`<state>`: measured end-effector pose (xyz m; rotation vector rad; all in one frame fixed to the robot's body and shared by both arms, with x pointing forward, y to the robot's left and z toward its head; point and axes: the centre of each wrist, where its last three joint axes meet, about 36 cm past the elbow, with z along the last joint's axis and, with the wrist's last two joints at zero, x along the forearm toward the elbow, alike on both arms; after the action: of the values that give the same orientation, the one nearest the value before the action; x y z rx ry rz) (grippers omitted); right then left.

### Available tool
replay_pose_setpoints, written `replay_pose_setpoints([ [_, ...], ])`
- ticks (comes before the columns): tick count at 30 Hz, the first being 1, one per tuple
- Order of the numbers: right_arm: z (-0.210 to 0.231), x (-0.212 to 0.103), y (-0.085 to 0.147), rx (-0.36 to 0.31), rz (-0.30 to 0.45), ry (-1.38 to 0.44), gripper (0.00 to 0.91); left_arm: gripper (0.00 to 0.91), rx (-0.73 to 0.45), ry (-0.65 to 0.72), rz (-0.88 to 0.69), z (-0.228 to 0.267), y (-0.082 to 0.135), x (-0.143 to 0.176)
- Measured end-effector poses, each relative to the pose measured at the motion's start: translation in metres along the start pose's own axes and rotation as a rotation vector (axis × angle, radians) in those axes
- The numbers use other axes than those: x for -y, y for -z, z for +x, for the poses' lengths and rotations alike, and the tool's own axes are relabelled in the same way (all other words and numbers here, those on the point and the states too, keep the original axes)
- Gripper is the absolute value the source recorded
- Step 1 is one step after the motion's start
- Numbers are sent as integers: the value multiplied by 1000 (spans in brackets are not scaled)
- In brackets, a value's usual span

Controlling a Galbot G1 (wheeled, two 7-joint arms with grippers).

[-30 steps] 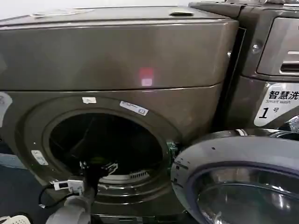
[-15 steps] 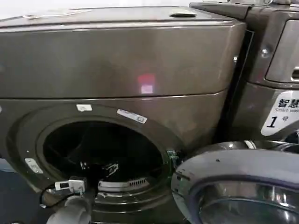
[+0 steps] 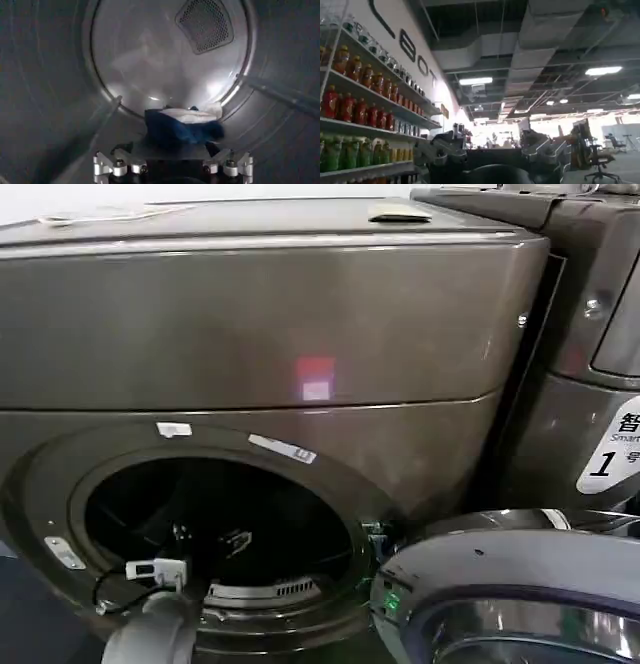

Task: Grasp the clothes from the dryer.

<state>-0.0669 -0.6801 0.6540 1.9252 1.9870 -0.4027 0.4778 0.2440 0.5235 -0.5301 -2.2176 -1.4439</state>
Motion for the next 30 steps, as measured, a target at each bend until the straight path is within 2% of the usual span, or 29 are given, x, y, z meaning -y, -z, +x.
replay_pose_setpoints([
  [6, 0, 1, 0, 0, 4, 1, 907, 907, 18, -98, -280, -15, 9, -20],
  [13, 3, 0, -2, -5, 4, 4, 907, 907, -11, -192, -475, -35, 16, -35],
  [21, 5, 0, -8, -13, 4, 5, 907, 907, -29, -274, -567, -56, 13, -48],
  [30, 5, -4, -9, -9, 15, 12, 907, 907, -14, -348, -569, -76, 7, -52],
])
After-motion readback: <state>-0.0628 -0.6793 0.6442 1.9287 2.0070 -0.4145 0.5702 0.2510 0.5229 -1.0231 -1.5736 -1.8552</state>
